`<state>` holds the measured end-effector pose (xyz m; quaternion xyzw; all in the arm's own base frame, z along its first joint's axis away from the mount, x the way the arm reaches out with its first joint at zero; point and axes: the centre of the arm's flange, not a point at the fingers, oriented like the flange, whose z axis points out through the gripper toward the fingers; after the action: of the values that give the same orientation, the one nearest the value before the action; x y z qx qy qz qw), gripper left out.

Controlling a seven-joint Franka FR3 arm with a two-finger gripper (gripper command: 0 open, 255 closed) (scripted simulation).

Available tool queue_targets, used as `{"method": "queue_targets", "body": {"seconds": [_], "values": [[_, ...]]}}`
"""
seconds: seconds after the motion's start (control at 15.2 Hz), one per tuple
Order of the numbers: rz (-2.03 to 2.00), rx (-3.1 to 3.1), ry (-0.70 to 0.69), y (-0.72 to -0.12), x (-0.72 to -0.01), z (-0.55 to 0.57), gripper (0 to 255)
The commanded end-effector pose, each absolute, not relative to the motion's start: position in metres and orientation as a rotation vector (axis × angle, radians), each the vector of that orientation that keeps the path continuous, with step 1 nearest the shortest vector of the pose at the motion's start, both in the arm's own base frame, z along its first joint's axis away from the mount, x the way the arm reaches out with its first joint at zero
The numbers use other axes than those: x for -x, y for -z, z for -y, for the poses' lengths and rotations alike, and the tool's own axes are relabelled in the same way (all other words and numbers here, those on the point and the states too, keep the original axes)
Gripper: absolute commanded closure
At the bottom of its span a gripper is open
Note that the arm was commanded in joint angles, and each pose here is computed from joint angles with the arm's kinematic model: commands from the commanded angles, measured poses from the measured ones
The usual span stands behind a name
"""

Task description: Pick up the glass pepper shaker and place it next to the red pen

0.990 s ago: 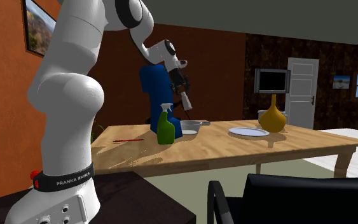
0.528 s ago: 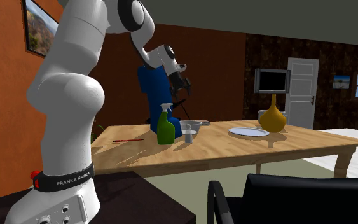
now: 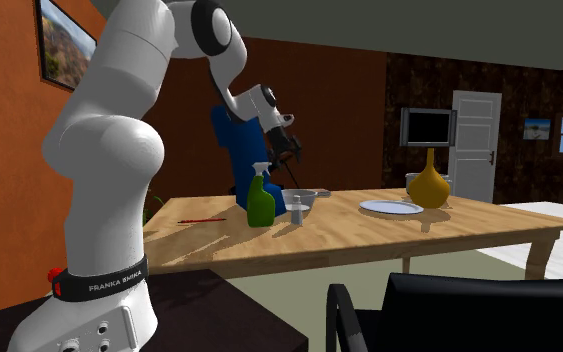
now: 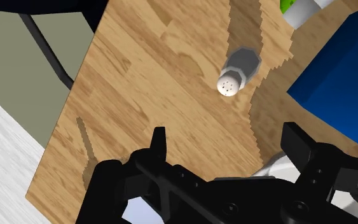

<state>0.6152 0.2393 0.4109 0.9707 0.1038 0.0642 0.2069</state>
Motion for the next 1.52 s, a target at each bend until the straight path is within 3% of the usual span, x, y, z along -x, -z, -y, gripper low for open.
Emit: {"method": "queue_targets", "body": {"seconds": [0.0, 0.4, 0.46, 1.06, 1.12, 1.45], "values": [[-0.292, -2.703, -0.175, -0.405, -0.616, -0.238, 0], [-0.292, -2.703, -0.175, -0.405, -0.616, -0.238, 0], [-0.292, -2.703, -0.175, -0.405, -0.616, -0.238, 255], [-0.292, -2.703, -0.176, -0.406, -0.616, -0.238, 255], [-0.292, -2.703, -0.176, -0.406, -0.616, -0.238, 0], [-0.324, -2.906, -0.097, -0.353, -0.637, -0.194, 0]]}}
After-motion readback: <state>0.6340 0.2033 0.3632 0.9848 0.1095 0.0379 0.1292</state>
